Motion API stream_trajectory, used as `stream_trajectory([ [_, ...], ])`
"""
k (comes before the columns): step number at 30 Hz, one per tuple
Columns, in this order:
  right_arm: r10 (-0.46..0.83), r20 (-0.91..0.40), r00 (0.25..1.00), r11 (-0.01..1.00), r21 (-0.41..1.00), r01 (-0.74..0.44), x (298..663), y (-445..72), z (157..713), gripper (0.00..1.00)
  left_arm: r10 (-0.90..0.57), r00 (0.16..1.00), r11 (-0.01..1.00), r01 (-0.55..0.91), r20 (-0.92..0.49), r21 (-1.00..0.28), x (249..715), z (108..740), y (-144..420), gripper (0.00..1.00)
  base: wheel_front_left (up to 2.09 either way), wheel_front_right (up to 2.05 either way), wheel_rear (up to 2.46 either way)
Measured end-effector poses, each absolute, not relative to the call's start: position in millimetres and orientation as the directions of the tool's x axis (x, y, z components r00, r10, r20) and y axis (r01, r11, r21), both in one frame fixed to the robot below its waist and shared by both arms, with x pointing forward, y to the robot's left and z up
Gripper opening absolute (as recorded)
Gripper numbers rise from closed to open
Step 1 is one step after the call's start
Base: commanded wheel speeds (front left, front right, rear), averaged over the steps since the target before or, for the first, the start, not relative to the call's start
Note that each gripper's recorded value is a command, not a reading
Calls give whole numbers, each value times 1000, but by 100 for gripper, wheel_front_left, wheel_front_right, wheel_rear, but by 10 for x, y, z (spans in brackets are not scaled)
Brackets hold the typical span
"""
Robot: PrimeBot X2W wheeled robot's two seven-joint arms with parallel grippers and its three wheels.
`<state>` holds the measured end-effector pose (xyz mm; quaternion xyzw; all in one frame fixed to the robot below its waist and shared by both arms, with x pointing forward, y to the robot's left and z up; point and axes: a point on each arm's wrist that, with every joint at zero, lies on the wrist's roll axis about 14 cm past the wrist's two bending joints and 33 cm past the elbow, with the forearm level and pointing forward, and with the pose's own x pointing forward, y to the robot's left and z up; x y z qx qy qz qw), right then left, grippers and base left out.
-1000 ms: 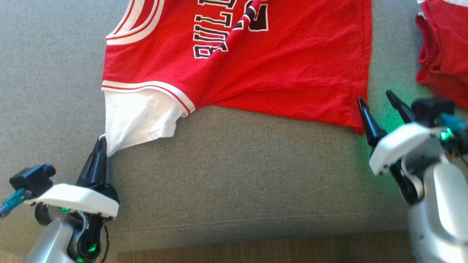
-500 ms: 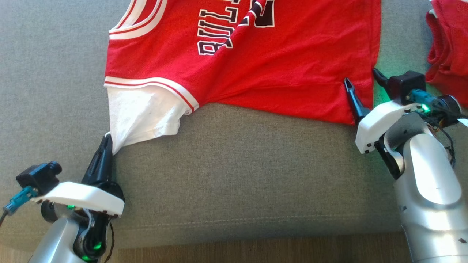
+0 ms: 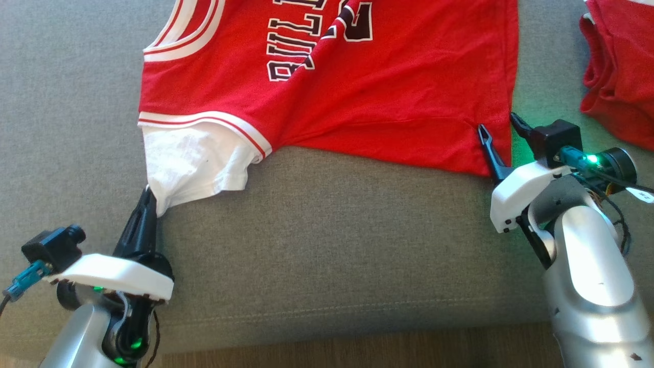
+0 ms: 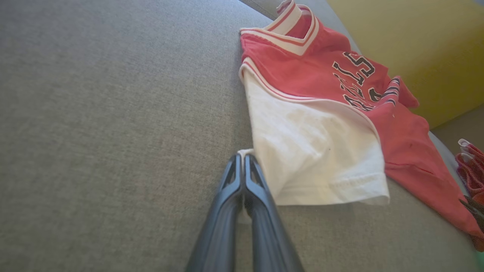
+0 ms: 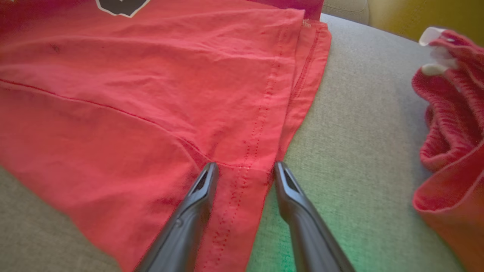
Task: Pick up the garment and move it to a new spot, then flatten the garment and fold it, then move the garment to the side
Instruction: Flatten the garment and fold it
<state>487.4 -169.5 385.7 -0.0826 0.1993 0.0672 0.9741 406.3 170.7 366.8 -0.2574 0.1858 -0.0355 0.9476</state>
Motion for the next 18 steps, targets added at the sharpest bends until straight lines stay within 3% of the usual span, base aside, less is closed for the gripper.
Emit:
stream_trajectory([
  [9,112,-398,911,976,-130,-177,4876,-1636,3866,38,-154,932,866,-33,-328,-499,4046,3703,1735,0,0,0,0],
  [12,111,-396,911,980,-111,-168,4872,-1636,3869,42,-151,934,865,-34,-325,-500,4037,3718,1740,0,0,0,0],
  [15,110,-383,917,986,-75,-149,4876,-1646,3896,38,-149,935,865,-35,-323,-501,4024,3730,1739,0,0,0,0],
  [17,109,-378,920,989,-49,-137,4874,-1651,3911,18,-149,935,865,-34,-321,-501,4020,3741,1739,0,0,0,0],
  [18,108,-371,922,991,-38,-131,4877,-1655,3927,0,-149,936,865,-34,-320,-501,4018,3745,1740,0,0,0,0],
])
